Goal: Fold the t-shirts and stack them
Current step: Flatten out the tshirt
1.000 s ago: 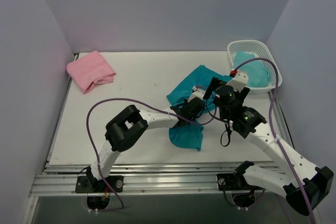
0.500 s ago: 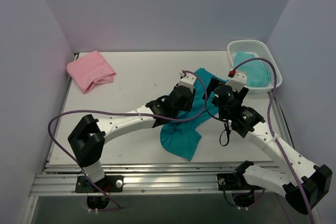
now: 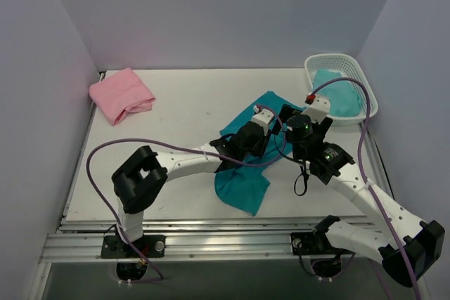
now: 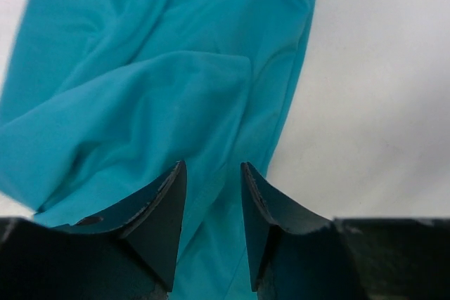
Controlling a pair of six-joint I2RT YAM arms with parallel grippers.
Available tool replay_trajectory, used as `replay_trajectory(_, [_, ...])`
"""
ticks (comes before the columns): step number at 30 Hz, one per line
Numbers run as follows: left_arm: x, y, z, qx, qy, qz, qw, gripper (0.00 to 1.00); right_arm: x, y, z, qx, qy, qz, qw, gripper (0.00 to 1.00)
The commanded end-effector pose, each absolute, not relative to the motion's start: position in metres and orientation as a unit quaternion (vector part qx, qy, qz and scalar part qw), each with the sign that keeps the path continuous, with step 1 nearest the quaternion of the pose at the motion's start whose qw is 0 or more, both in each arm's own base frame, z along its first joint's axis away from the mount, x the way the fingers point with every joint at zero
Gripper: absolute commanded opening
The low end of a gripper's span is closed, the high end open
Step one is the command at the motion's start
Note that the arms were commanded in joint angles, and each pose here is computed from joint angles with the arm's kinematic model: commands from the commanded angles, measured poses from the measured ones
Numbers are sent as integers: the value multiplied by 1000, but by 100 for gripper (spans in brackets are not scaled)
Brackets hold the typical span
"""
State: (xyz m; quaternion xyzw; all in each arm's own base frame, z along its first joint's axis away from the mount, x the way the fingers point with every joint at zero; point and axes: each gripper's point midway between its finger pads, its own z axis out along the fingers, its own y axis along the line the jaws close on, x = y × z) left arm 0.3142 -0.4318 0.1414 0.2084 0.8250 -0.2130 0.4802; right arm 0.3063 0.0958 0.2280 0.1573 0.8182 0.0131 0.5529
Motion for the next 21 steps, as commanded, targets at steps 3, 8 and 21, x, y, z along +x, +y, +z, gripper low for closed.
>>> replay_trajectory(3, [315,-482,149,245,793,-280,482,56,306,94,224,158,819,2,552,100])
replay_trajectory(8, [323,-494,131,252,796,-273,478,73,306,94,224,158,819,4,552,100])
replay_trajectory(21, [334,-506,68,256,820,-245,449,73,305,93,223,160,818,3,553,100])
